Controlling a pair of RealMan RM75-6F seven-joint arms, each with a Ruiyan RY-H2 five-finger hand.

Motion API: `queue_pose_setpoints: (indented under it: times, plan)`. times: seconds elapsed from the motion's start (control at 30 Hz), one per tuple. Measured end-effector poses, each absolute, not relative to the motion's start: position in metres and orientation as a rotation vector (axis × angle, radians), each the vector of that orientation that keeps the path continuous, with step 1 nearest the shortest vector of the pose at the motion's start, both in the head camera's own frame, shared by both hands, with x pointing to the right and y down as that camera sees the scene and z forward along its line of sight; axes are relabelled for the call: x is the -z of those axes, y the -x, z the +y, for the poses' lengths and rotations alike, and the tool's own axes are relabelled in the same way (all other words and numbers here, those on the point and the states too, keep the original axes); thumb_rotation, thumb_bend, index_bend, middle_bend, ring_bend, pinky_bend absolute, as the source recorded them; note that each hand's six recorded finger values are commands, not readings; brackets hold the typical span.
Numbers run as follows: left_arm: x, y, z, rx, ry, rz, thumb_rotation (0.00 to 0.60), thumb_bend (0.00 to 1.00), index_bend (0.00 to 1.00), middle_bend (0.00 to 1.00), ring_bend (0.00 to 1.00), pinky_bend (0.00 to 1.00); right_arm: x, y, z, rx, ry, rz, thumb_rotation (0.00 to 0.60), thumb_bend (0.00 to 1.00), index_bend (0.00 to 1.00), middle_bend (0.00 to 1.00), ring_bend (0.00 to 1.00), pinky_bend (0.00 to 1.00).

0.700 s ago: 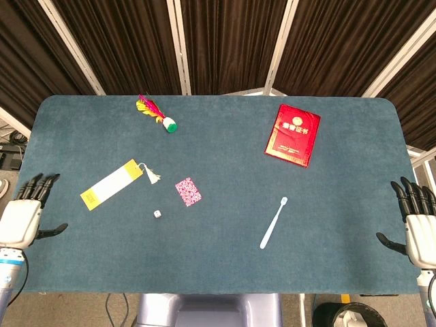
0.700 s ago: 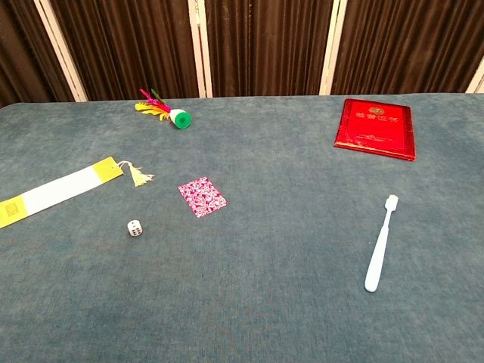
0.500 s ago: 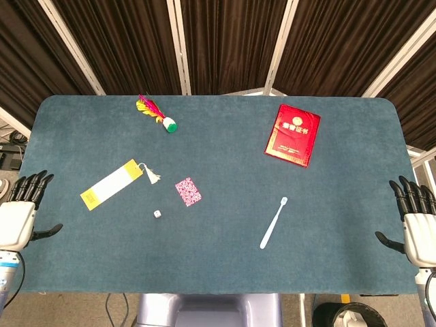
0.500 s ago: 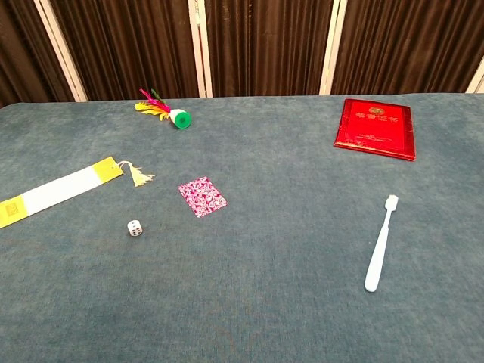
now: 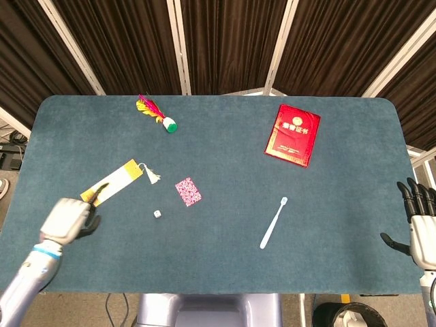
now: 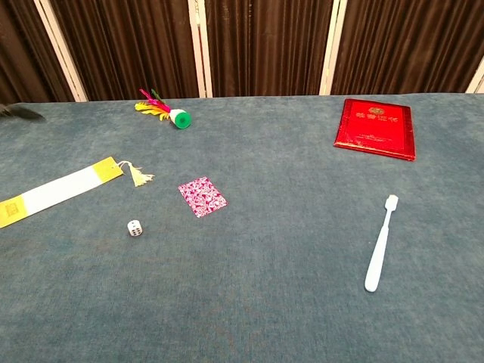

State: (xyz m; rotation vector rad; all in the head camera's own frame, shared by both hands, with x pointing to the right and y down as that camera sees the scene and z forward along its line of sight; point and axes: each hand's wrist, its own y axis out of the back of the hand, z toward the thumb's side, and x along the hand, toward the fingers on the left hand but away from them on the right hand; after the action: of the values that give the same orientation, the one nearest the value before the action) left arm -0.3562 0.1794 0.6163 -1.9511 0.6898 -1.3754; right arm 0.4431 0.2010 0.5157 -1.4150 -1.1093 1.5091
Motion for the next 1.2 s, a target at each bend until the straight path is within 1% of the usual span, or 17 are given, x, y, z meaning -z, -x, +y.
queue_pose_setpoints:
  times: [0.3,0.47,0.7,1.2]
  plan:
    - [-0.665,0.316,0.198,1.504,2.046,0.436,0.600,0.77,0.04,0.99,0.91,1.00,-0.520,-0.450,0.201,-1.544,1.398,-1.109,0.600,0.00,0.00,0.00,0.00,0.00]
    - [-0.682,0.303,0.208,1.521,2.095,0.378,0.600,0.77,0.04,0.99,0.91,1.00,-0.522,-0.450,0.200,-1.546,1.402,-1.104,0.600,0.00,0.00,0.00,0.00,0.00]
    - [-0.690,0.298,0.216,1.528,2.139,0.362,0.600,0.77,0.04,0.99,0.91,1.00,-0.522,-0.448,0.200,-1.540,1.405,-1.098,0.600,0.00,0.00,0.00,0.00,0.00]
    - [-0.696,0.286,0.217,1.511,2.165,0.365,0.600,0.77,0.04,0.99,0.90,1.00,-0.518,-0.450,0.200,-1.533,1.405,-1.115,0.600,0.00,0.00,0.00,0.00,0.00]
